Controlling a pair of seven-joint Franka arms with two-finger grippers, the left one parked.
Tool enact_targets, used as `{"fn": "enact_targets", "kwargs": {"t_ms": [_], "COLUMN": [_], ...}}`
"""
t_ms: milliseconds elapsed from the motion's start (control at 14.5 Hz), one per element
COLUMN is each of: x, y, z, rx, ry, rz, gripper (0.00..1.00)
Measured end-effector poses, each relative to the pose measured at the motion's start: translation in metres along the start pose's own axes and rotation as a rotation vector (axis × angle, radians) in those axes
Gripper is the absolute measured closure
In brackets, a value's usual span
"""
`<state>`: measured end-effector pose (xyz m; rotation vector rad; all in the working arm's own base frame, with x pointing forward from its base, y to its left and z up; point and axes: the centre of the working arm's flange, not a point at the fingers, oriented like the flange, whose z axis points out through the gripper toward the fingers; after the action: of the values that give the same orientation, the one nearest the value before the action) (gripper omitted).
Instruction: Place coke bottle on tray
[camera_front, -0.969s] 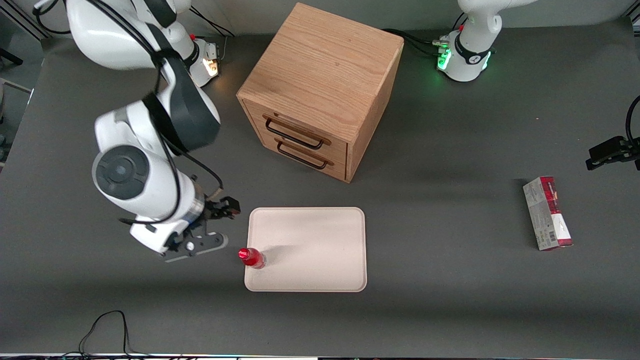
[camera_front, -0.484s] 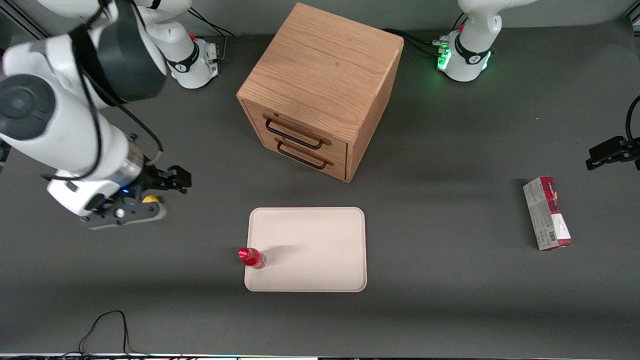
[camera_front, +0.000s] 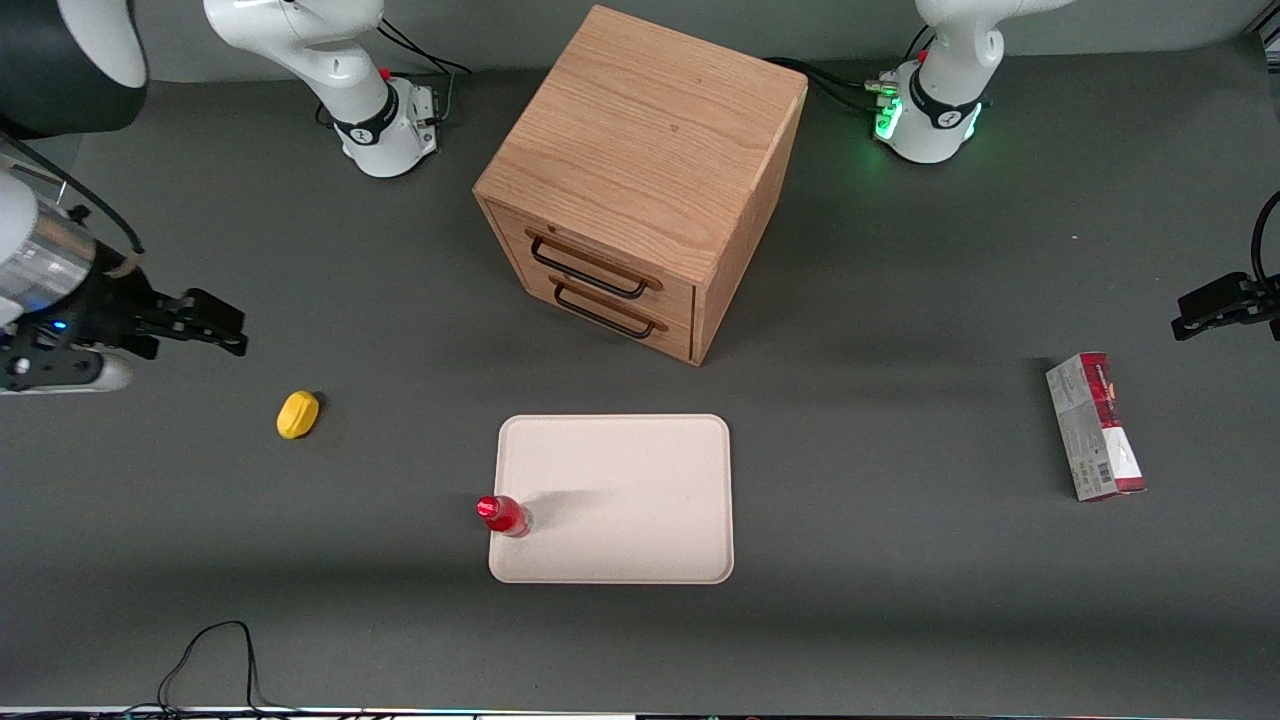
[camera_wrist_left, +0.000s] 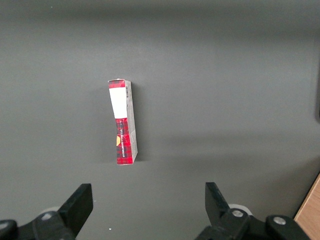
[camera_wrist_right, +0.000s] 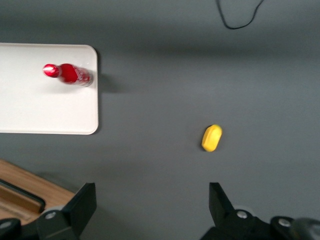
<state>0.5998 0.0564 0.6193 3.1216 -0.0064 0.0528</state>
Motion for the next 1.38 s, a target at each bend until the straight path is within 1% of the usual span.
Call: {"fn": "enact_targets", "kwargs": {"t_ms": [138,553,761,969,1245,1384], "x": [-0.01,-0.019,-0.02,-0.026,-0.029,-0.031], "y": [0.023,0.085,0.088,0.087,0.089,0.096], "z": [0.002,0.009,0.011,0.009,0.004,0.005], "rx": [-0.001,-0.012,-0.012,-0.01,-0.009,-0.009], "ry": [0.007,-0.019,-0.03,-0.052,-0.052,-0.063], "rz": [0.014,0.026,0.029,0.028,0.032,0.044], "gripper": [0.0,0.0,0.0,0.0,0.0,0.0]}}
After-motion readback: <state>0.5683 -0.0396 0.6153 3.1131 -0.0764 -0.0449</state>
